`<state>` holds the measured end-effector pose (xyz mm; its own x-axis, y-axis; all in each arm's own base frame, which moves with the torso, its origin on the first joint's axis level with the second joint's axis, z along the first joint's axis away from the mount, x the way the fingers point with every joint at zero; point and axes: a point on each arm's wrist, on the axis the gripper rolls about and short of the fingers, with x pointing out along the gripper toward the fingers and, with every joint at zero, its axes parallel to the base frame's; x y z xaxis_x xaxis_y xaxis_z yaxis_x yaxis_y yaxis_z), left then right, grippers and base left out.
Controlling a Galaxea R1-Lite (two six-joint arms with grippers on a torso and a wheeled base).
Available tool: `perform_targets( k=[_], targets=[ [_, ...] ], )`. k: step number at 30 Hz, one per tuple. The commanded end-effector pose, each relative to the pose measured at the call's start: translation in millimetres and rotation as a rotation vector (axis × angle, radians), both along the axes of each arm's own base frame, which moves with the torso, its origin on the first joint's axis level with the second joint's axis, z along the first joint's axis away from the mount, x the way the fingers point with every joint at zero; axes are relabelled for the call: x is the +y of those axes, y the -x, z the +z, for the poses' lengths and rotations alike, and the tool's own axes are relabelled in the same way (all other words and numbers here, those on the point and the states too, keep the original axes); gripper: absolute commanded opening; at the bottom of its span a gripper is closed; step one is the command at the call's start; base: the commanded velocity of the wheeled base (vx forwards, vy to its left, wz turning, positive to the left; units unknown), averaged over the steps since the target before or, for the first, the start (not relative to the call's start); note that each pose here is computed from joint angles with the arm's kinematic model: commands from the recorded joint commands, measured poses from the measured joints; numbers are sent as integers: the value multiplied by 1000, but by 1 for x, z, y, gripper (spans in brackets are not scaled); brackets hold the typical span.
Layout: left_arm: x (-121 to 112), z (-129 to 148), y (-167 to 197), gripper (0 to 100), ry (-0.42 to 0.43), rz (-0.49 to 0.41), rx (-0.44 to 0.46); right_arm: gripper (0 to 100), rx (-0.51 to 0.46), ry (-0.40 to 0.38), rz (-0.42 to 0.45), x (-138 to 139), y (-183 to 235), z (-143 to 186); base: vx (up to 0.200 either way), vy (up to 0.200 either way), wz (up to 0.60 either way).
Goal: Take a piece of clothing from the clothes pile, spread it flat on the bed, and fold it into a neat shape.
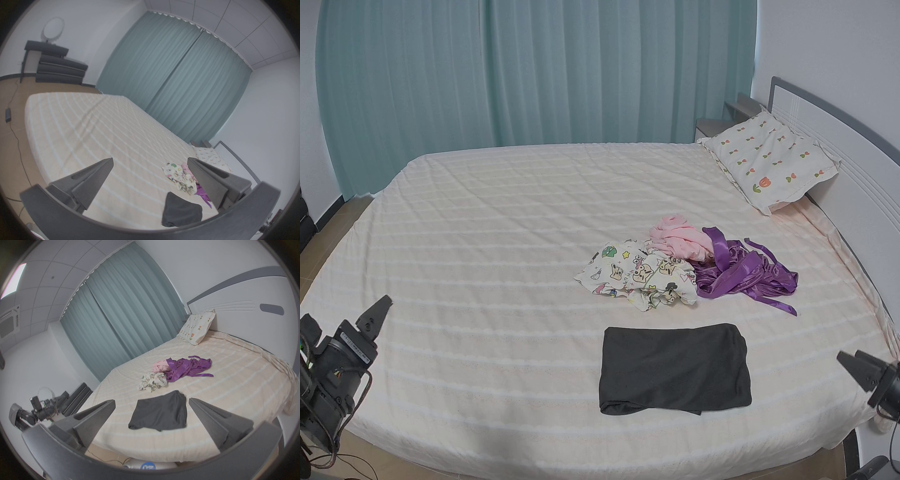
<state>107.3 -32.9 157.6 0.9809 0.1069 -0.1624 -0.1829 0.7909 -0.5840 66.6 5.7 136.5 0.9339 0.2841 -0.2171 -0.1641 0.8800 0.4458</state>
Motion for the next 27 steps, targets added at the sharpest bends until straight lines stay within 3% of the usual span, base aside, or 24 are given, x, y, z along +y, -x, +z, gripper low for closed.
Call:
perform_targets(
  k=[1, 7, 17, 21, 27],
  targets=[
    [18, -1, 38, 100, -42, 118, -106, 100, -101, 45, 66, 2, 48, -22, 0, 0, 0],
    [30, -7, 65, 100, -159, 157, -179, 100, -138, 81, 164, 0, 74, -40, 0, 0, 0],
    [48, -24, 109, 100, -335, 307, -252, 100, -206, 195, 186, -1, 83, -50, 0, 0, 0],
    [49, -29, 118, 100, -370, 355, -254, 100, -242, 219, 165, -1, 85, -51, 0, 0, 0],
    [49, -35, 128, 100, -429, 433, -274, 100, -272, 279, 3, -1, 87, -52, 0, 0, 0]
  ],
)
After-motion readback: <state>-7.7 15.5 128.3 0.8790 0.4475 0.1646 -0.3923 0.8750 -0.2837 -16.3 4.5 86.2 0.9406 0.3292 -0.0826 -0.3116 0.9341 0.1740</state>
